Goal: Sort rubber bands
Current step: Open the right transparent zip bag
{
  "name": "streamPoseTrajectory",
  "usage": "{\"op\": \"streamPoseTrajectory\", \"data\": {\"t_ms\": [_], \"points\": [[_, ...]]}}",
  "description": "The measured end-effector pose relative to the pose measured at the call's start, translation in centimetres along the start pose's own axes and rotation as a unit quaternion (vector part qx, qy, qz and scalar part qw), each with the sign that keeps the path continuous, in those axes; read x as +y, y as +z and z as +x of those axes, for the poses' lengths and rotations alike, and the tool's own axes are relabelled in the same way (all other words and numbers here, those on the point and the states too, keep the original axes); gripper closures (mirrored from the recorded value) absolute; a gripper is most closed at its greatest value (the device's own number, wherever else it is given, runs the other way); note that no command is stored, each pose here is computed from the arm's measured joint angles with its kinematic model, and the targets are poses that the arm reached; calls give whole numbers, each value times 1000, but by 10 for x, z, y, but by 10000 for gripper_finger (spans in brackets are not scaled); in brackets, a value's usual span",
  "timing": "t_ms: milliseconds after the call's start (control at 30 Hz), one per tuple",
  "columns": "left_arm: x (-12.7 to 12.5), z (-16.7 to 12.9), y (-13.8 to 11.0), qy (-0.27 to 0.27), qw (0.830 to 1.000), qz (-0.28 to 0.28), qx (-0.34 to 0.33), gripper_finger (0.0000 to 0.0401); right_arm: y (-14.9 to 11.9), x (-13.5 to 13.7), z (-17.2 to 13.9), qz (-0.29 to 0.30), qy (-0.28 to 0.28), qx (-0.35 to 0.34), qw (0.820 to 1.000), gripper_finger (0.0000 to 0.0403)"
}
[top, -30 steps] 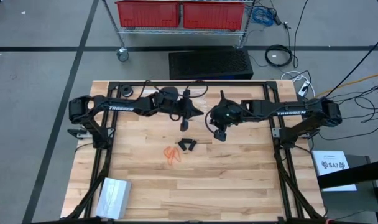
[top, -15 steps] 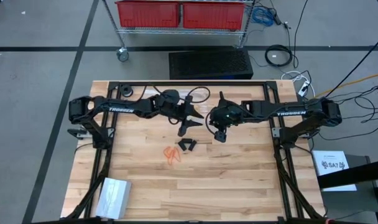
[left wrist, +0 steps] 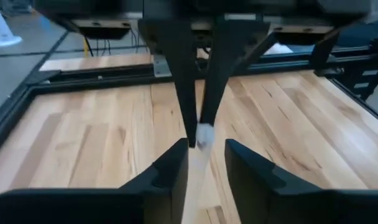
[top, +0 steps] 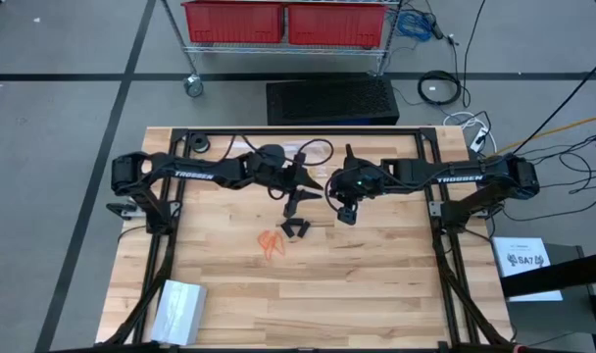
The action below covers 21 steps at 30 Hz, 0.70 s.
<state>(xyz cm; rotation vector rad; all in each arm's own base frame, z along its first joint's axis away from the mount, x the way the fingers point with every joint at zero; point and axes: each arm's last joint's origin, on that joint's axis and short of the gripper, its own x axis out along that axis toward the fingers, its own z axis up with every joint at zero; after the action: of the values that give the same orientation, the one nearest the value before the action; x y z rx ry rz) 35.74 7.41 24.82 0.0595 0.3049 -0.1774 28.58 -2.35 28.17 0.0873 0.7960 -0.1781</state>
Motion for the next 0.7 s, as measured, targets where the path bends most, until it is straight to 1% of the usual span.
{"op": "streamPoseTrajectory", "data": {"t_ms": [167,267,433,567,700], "points": [[2,6,-8,-2,1000,-7,17,318,0,0,0,-2,-1,-2,1000,403],[3,7,-3,-1,1000,1,7,335,0,0,0,-3,-1,-2,1000,403],[4,7,0,1,1000,1,7,388,0,0,0,-1,-1,0,1000,403],[6,6,1,3,1000,3,5,394,0,0,-2,10,-2,0,1000,390],[6,6,1,2,1000,8,11,397,0,-2,-14,19,-5,11,1000,358]]}}
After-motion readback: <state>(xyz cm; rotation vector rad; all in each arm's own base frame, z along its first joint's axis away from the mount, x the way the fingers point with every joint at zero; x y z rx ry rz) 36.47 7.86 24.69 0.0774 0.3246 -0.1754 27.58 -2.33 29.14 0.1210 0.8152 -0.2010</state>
